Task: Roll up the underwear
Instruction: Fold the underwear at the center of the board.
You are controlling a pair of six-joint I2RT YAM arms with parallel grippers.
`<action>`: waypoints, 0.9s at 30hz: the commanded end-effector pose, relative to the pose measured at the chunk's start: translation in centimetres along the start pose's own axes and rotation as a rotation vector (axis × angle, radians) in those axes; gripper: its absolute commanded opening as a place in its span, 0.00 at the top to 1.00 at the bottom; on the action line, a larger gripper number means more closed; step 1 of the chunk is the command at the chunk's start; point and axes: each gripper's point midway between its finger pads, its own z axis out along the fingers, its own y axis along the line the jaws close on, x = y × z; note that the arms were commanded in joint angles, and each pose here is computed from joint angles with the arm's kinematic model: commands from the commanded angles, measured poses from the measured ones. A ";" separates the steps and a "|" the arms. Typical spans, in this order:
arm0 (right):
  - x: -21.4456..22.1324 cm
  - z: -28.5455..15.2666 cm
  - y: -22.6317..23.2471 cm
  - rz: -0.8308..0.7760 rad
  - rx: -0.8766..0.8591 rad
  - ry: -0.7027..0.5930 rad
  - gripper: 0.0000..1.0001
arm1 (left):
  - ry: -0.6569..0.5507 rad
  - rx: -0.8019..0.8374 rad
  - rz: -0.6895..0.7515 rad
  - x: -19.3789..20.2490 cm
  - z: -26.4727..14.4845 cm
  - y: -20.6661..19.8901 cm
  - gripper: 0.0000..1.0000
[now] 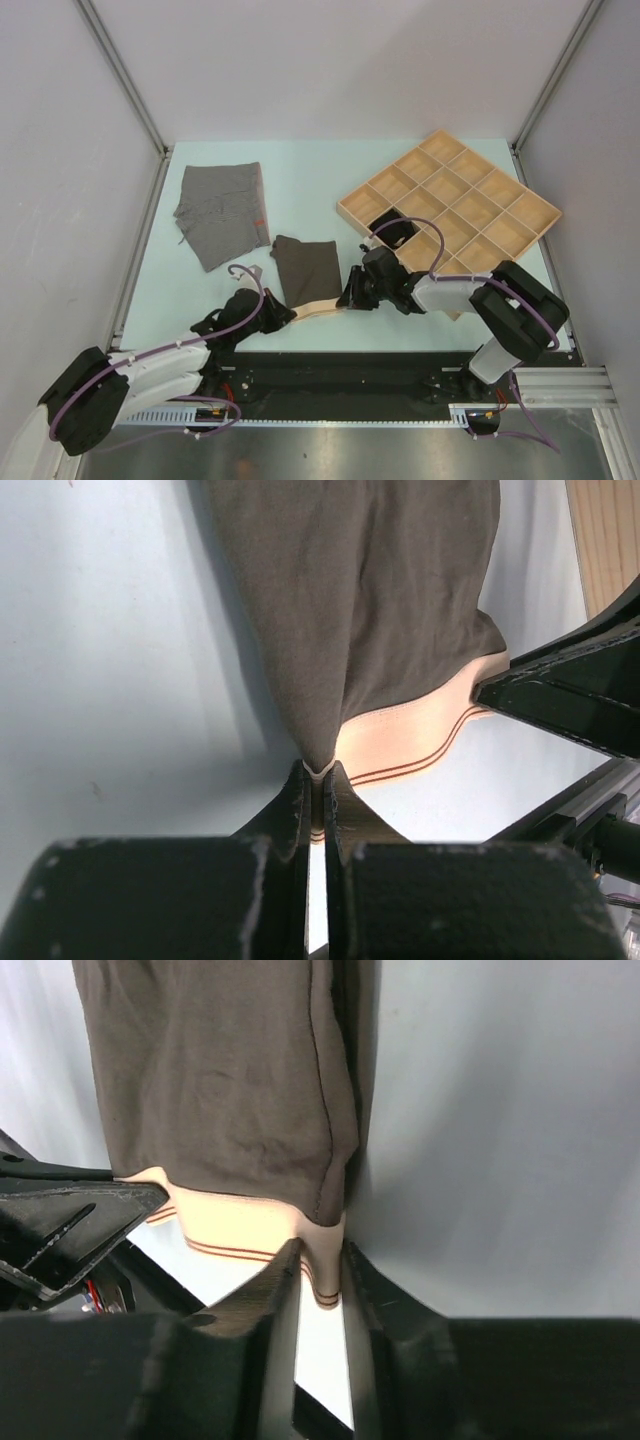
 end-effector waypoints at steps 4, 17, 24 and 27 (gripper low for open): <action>2.8 1.0 -3.6 -0.002 0.160 0.083 0.97 | 0.034 -0.121 -0.006 1.4 -0.3 3.4 1.00; -1.5 -1.5 -3.2 -0.156 0.314 -0.042 1.00 | 0.041 -0.314 -0.008 1.1 -1.4 6.1 1.00; -1.9 -2.0 -2.9 -0.192 0.339 -0.054 1.00 | 0.018 -0.299 0.000 0.6 -1.7 5.8 1.00; -2.6 -2.1 -1.1 -0.235 0.344 -0.073 1.00 | 0.026 -0.294 0.010 0.5 -1.6 5.4 1.00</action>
